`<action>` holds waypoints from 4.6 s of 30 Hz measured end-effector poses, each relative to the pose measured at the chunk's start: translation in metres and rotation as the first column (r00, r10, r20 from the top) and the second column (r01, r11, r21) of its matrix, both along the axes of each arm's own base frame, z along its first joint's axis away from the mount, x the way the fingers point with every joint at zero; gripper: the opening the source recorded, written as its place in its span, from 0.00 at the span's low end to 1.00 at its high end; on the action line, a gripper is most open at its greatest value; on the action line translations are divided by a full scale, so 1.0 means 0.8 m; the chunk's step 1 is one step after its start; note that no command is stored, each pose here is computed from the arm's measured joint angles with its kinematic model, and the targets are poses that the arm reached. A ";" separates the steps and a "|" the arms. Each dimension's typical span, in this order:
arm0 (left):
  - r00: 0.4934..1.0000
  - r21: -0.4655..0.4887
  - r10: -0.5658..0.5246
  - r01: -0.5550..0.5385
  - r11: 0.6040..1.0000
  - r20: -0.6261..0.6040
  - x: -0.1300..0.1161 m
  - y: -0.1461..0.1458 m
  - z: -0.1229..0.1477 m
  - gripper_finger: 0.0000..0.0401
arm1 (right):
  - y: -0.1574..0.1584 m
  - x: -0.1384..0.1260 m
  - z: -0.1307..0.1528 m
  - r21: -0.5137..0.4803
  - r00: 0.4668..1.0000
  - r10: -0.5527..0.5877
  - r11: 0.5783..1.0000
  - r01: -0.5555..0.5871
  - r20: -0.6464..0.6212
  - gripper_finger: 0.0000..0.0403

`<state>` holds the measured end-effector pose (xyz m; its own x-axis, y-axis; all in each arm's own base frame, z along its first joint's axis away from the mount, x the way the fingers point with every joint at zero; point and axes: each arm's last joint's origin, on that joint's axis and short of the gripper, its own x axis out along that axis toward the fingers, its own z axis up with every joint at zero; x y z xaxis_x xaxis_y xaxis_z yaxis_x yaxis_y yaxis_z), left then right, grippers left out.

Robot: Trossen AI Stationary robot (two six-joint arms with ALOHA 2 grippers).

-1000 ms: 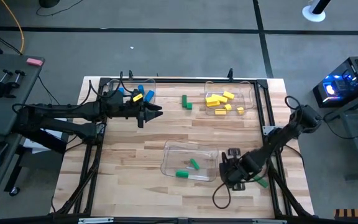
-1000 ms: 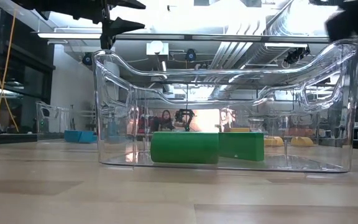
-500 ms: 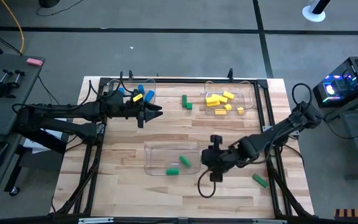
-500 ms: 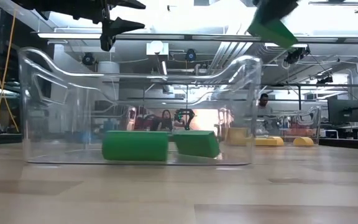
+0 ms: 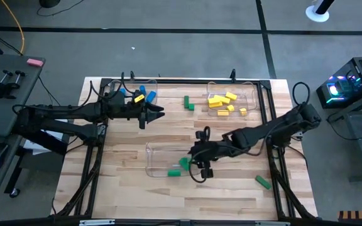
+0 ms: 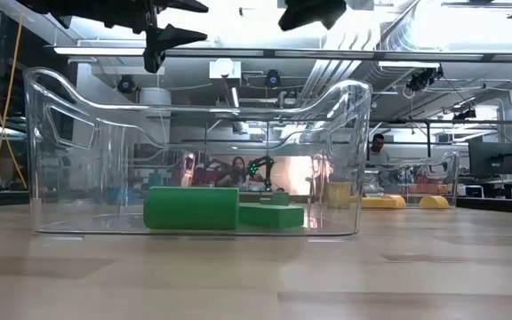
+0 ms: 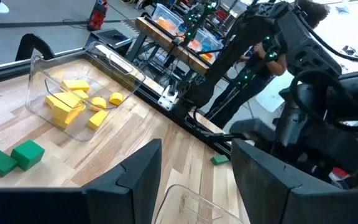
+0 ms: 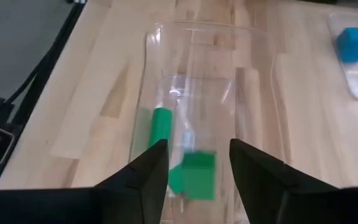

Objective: Sort blocks
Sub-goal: Put the green block into the bottom transparent bin

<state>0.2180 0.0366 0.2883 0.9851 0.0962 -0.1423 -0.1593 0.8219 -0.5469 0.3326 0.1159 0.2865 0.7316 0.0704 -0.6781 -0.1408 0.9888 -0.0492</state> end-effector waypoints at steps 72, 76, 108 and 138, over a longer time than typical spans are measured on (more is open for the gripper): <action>0.969 -0.122 -0.201 0.184 0.975 -0.142 -0.003 -0.062 -0.017 0.37 | 0.037 -0.244 -0.211 -0.044 0.106 -0.165 0.713 0.700 -0.981 0.65; 0.969 -0.122 -0.201 0.184 0.975 -0.142 -0.003 -0.062 -0.017 0.37 | 0.041 -0.240 -0.207 -0.003 0.145 -0.140 0.730 0.683 -0.980 0.46; 0.976 -0.114 -0.169 0.154 0.982 -0.136 -0.002 -0.053 -0.016 0.37 | -0.046 -0.005 -0.003 0.330 0.994 -0.092 0.938 0.106 -0.055 0.30; 0.980 -0.150 -0.149 0.129 0.980 -0.133 -0.002 -0.053 -0.016 0.37 | -0.375 0.084 -0.087 0.075 0.791 -0.368 0.886 0.458 -0.488 0.72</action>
